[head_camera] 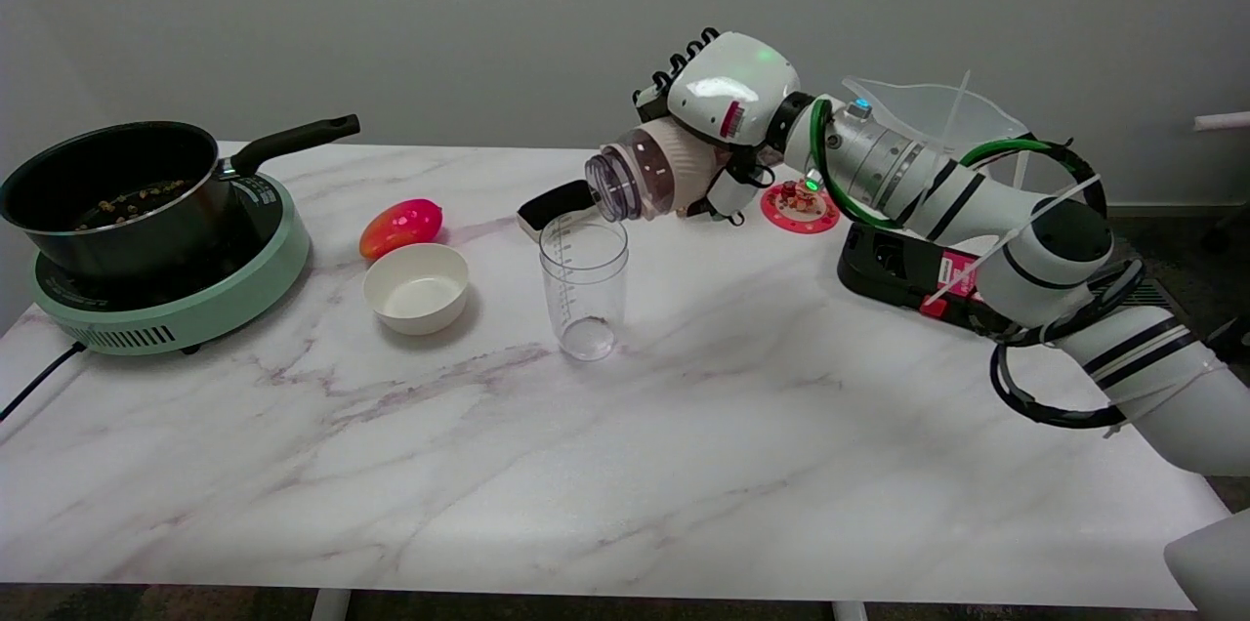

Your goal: Pour the contents of the bottle into the measuring cup.

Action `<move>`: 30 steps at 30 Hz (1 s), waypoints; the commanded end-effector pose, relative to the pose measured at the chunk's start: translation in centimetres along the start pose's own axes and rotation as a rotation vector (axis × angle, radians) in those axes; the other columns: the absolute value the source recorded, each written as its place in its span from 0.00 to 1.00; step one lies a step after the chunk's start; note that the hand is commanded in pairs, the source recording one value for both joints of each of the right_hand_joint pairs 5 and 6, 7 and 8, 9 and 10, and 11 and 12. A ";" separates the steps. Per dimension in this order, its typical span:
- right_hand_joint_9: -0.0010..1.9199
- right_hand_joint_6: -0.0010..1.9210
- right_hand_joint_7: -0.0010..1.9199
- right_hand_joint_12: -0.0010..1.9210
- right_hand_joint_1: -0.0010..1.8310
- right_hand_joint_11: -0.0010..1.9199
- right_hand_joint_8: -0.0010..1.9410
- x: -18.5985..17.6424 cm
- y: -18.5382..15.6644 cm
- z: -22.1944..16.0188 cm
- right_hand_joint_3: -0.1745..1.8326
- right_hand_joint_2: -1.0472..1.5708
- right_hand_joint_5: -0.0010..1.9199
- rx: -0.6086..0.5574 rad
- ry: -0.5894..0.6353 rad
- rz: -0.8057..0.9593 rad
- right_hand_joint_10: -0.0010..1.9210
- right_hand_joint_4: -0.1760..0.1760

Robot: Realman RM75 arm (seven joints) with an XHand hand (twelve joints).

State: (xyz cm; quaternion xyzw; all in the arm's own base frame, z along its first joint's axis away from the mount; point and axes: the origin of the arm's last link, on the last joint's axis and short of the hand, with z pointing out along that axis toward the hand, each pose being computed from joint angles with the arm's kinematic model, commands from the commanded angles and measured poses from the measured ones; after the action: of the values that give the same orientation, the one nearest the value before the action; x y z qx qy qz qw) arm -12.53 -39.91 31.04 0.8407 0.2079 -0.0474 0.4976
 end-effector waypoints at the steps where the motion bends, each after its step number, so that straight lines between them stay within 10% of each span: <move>1: 0.76 0.94 0.83 0.63 0.82 0.63 0.82 0.8 0.4 0.5 0.54 0.79 0.94 0.064 -0.002 -0.030 0.76 0.50; 30: 0.76 0.94 0.83 0.63 0.82 0.63 0.82 1.2 0.6 2.4 0.53 0.79 0.94 0.133 -0.027 -0.070 0.76 0.50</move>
State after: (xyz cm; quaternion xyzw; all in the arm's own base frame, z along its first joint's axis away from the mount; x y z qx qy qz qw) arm -11.09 -41.17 30.68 0.8557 0.2245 -0.0764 0.4599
